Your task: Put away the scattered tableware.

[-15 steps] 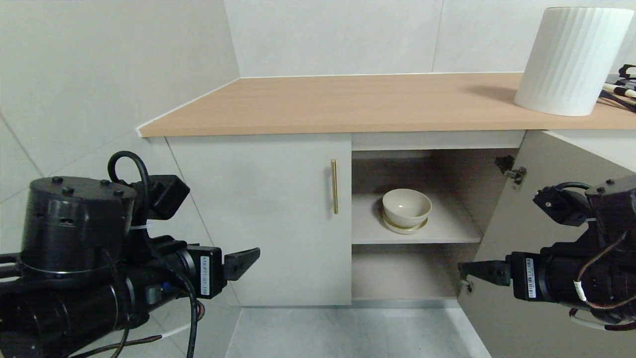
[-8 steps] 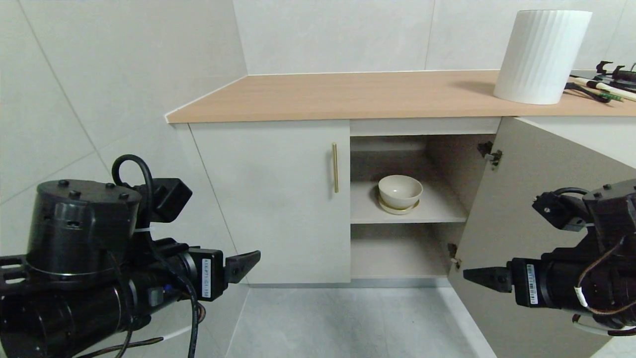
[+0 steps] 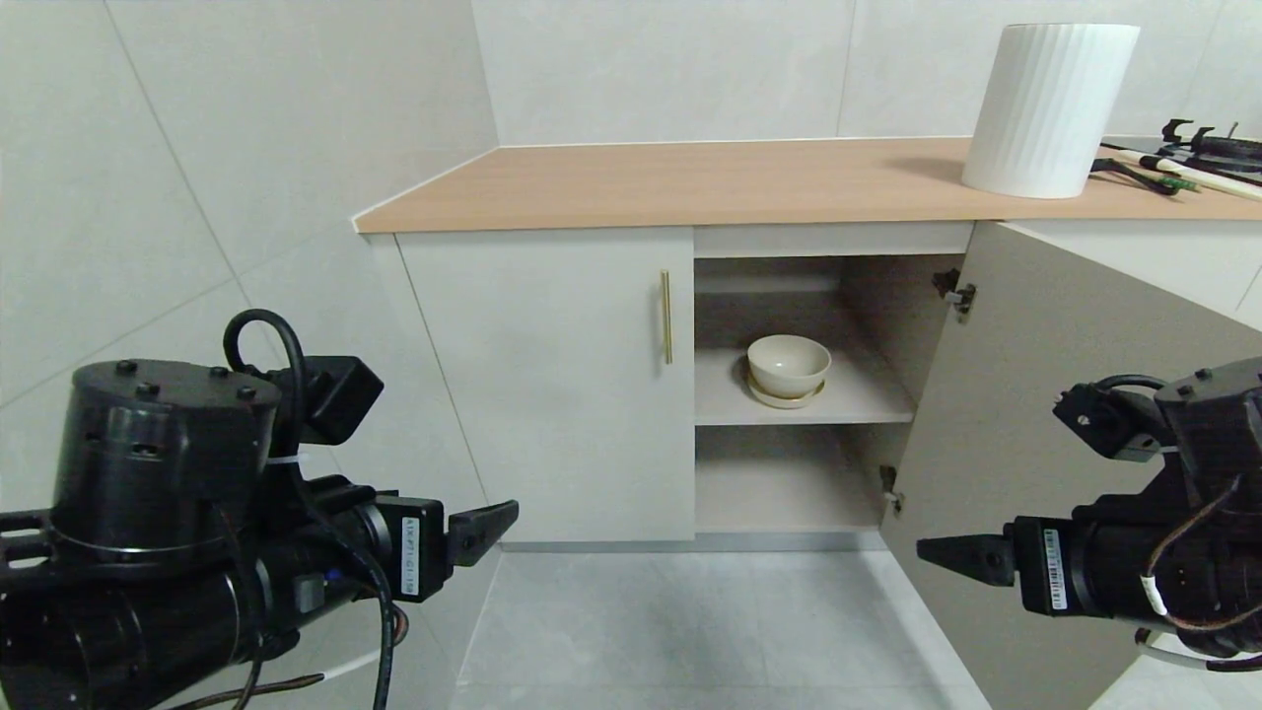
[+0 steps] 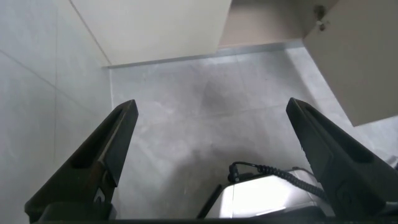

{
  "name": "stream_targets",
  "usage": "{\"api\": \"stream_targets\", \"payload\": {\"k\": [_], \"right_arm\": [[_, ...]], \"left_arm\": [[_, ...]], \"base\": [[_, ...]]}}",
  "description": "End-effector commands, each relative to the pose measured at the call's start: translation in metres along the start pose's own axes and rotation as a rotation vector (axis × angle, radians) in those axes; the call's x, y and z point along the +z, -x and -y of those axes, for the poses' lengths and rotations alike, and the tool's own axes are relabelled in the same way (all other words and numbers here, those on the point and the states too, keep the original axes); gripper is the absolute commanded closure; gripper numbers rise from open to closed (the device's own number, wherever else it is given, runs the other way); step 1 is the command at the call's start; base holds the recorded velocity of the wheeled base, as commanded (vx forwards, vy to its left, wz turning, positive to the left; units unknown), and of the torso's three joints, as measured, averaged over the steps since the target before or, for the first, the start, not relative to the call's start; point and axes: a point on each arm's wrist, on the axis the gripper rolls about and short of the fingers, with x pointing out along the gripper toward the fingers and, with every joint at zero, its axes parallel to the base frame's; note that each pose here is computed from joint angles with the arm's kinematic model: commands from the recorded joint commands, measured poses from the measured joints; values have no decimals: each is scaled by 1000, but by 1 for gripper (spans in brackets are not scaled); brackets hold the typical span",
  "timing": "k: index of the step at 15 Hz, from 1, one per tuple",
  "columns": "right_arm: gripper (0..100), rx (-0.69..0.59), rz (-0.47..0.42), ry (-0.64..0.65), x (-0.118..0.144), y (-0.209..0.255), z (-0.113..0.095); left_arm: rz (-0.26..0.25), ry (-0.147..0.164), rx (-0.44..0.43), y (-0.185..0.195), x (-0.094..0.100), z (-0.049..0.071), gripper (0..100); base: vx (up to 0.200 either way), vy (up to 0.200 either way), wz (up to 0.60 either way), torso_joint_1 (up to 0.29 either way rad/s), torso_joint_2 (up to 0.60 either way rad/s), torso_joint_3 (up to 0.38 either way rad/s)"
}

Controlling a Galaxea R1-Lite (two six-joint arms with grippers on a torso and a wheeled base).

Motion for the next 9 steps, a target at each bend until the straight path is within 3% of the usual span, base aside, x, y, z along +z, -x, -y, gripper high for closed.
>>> {"api": "stream_targets", "payload": {"k": [1, 4, 9], "right_arm": [[0, 0, 0, 0, 0, 0, 0], [0, -6, -12, 2, -1, 1, 1], [0, -33, -77, 93, -9, 20, 7]], "left_arm": [[-2, 0, 2, -1, 0, 0, 0], [-4, -6, 2, 0, -1, 0, 0], [-7, -6, 3, -1, -2, 0, 0]], "base": [[0, 0, 0, 0, 0, 0], [0, 0, 0, 0, 0, 0], [0, -200, 0, 2, 3, 1]]}}
